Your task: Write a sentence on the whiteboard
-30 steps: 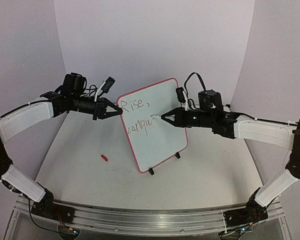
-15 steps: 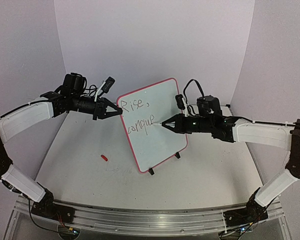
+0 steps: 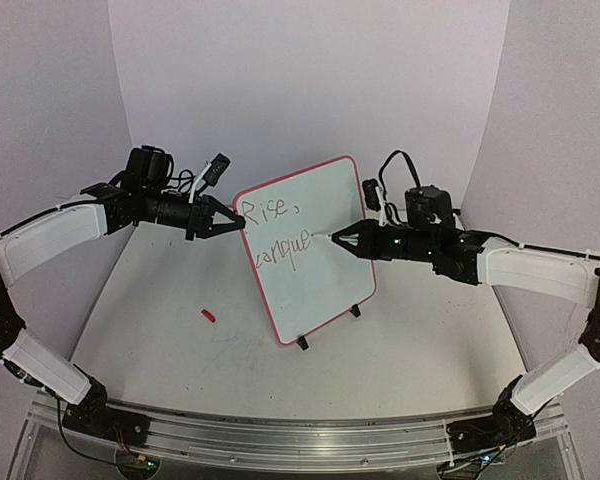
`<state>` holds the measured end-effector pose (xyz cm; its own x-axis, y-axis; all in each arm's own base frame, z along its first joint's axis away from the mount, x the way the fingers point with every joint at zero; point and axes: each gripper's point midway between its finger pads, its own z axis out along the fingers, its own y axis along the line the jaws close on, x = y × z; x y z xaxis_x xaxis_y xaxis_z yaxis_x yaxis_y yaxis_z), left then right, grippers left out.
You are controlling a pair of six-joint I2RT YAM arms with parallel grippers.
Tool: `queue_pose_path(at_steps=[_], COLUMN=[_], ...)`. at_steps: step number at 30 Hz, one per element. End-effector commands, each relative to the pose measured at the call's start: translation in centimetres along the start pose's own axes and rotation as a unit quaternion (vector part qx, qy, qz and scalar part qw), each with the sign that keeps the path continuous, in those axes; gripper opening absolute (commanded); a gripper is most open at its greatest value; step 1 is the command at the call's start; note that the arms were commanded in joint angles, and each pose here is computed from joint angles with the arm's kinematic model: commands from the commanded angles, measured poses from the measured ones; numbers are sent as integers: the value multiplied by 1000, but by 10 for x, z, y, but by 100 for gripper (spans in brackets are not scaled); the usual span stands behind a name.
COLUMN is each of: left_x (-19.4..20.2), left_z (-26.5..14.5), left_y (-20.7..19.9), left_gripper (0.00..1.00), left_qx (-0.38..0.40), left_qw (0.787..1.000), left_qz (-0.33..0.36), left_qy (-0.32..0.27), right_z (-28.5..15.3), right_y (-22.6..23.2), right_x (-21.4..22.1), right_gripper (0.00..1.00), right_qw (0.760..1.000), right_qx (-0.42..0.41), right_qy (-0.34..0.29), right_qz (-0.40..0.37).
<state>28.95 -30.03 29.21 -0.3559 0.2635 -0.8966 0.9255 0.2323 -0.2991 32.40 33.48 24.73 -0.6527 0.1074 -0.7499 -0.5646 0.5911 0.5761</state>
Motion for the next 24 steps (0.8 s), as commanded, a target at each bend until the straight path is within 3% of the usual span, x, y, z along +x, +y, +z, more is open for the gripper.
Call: queue_pose_path(at_steps=[1, 24], left_x=[46, 47], left_z=[15, 16], left_y=[-10, -10], left_gripper=[0, 0], left_qx=[24, 24], left_qw=[996, 996], left_qz=[-42, -43], left_qy=[73, 74], right_z=[-16, 8], right_y=[19, 12], right_x=[-20, -31], right_gripper=[0, 0], right_qw=[999, 999], right_qx=[-25, -11], right_qy=[-29, -31], right_qz=[-19, -15])
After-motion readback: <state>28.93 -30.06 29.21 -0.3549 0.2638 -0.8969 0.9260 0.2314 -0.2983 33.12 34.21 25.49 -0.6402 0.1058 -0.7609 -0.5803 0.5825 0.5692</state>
